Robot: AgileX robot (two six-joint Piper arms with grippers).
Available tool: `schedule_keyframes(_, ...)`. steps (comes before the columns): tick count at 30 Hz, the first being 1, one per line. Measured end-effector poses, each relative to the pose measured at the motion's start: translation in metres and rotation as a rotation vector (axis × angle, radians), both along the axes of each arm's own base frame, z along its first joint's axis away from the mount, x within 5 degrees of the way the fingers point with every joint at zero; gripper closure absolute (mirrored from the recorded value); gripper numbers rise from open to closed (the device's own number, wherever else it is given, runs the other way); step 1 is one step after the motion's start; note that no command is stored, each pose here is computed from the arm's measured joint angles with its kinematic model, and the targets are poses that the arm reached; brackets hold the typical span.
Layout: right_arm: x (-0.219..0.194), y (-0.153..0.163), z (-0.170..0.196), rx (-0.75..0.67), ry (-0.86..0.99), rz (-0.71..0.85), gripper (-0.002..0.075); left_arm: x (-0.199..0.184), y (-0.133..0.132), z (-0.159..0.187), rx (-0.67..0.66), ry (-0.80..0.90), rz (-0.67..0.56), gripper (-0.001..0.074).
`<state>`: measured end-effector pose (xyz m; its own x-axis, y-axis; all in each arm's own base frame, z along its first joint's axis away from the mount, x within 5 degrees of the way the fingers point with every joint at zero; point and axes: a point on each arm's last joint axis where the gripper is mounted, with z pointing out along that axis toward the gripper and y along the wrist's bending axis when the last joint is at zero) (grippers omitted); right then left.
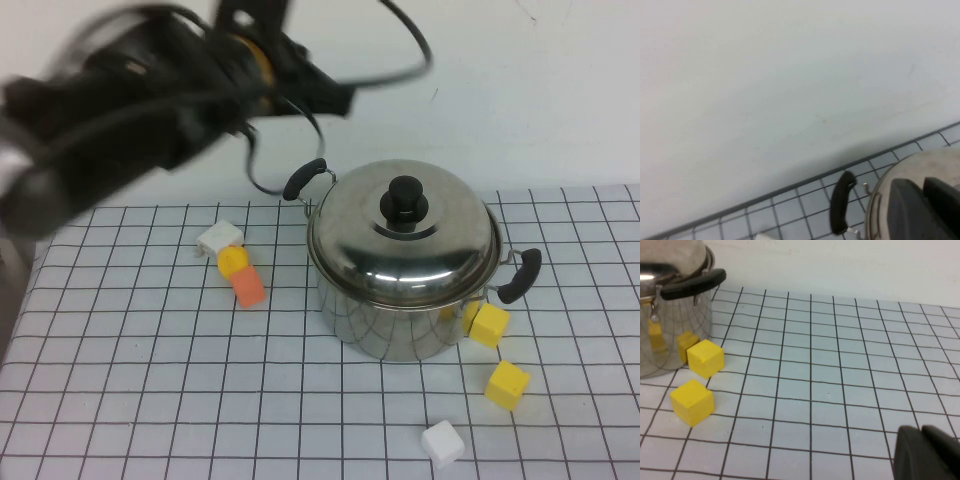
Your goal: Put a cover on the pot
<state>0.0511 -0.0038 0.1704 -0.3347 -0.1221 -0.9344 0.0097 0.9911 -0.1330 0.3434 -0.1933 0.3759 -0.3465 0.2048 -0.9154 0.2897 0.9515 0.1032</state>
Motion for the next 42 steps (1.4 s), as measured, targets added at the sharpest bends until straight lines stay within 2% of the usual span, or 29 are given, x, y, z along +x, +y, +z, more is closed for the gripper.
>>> schedule_keyframes(5,0.000,0.000,0.000,0.000,0.000,0.000,0.0717,-0.044,0.032,0.043,-0.090,0.001,0.071,0.0730)
schedule_keyframes(9,0.000,0.000,0.000,0.000,0.000,0.000,0.0717,-0.087,0.058,0.052,-0.176,-0.002,0.074,0.0734)
schedule_keyframes(13,0.000,0.000,0.000,0.000,0.000,0.000,0.0717,-0.130,0.083,0.040,-0.258,0.005,0.059,0.0735)
schedule_keyframes(18,0.000,0.000,0.000,0.000,0.000,0.000,0.0717,-0.179,0.112,0.003,-0.281,0.009,0.033,0.0735)
schedule_keyframes(26,0.000,0.000,0.000,0.000,0.000,0.000,0.0717,-0.235,0.148,-0.051,-0.345,0.017,0.045,0.0735)
schedule_keyframes(33,0.000,0.000,0.000,0.000,0.000,0.000,0.0717,-0.256,0.162,-0.080,-0.369,0.020,0.059,0.0735)
schedule_keyframes(42,0.000,0.000,0.000,0.000,0.000,0.000,0.0717,-0.257,0.165,-0.098,-0.331,0.073,0.090,0.0735)
